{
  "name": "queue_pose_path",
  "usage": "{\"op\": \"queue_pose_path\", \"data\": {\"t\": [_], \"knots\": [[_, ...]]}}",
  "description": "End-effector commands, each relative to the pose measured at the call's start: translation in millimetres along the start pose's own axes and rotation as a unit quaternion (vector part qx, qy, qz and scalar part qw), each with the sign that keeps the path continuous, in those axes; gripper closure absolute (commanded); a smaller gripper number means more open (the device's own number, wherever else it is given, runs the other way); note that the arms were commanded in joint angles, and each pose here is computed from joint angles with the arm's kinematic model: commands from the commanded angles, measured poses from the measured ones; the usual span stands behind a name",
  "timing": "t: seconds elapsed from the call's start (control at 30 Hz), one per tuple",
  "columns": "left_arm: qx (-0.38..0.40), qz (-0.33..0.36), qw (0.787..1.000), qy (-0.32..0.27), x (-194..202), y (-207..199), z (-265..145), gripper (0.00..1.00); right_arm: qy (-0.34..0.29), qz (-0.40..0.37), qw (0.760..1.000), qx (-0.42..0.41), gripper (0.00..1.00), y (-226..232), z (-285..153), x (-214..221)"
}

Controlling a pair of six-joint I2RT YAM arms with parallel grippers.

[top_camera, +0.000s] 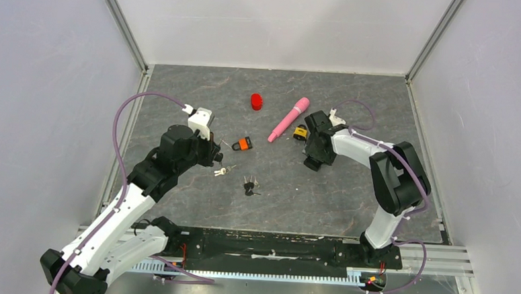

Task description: Unlock with the key

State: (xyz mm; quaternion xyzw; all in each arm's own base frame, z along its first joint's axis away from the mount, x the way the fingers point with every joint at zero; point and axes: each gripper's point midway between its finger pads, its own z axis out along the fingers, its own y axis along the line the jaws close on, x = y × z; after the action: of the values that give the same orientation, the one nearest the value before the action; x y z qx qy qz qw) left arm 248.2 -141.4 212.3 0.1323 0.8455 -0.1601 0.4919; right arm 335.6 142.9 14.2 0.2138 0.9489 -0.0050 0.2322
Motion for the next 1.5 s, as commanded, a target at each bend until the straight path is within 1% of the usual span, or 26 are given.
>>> {"op": "queue_pose_path", "data": {"t": [0.0,0.17,0.23,0.3,0.37,0.43,0.5,0.63,0.73,0.83,0.97,1.03,1.07,1.2,1.33,1.4,1.47], "knots": [[0.01,0.009,1.0,-0.003,-2,-2,2,0.98,0.069,-0.025,0.997,0.019,0.35,-6,12,37],[0.01,0.009,1.0,-0.002,-2,-2,3,0.98,0.074,-0.043,0.995,0.043,0.33,-9,14,38],[0.012,0.009,1.0,-0.001,-1,-3,3,0.98,0.073,-0.051,0.995,0.05,0.36,-9,15,38],[0.011,0.009,1.0,0.0,-1,-2,3,0.98,0.071,-0.053,0.995,0.051,0.42,-9,16,39],[0.011,0.009,1.0,0.0,-1,-2,3,0.98,0.073,-0.052,0.996,0.03,0.53,-3,15,40],[0.011,0.009,1.0,0.0,-1,-3,3,0.98,0.071,-0.044,0.996,-0.02,0.65,13,10,40],[0.012,0.009,1.0,0.001,-1,-3,3,0.98,0.057,-0.034,0.995,-0.074,0.74,29,0,34],[0.014,0.008,1.0,0.001,0,-3,3,0.98,0.026,-0.008,0.984,-0.176,0.87,58,-30,19],[0.016,0.01,1.0,-0.003,-1,-4,3,0.98,0.005,0.013,0.964,-0.264,0.95,79,-58,5],[0.036,0.011,0.999,-0.005,-2,-11,2,0.98,-0.018,0.041,0.935,-0.353,1.0,94,-88,-8],[0.052,0.013,0.999,-0.01,-3,-16,1,0.98,-0.046,0.074,0.88,-0.466,1.0,102,-129,-14],[0.053,0.014,0.998,-0.009,-3,-16,1,0.98,-0.062,0.077,0.862,-0.497,1.0,103,-144,-19],[0.054,0.014,0.998,-0.009,-2,-17,1,0.98,-0.069,0.07,0.86,-0.501,1.0,103,-148,-21],[0.056,0.014,0.998,-0.008,-2,-17,2,0.98,-0.09,0.035,0.874,-0.476,1.0,98,-148,-27],[0.059,0.016,0.998,-0.008,-2,-18,2,0.98,-0.119,0.004,0.88,-0.46,1.0,93,-153,-34],[0.06,0.016,0.998,-0.008,-2,-19,2,0.98,-0.144,-0.032,0.897,-0.417,1.0,88,-151,-42],[0.059,0.016,0.998,-0.007,-1,-18,2,0.98,-0.175,-0.082,0.918,-0.345,1.0,81,-150,-51]]}}
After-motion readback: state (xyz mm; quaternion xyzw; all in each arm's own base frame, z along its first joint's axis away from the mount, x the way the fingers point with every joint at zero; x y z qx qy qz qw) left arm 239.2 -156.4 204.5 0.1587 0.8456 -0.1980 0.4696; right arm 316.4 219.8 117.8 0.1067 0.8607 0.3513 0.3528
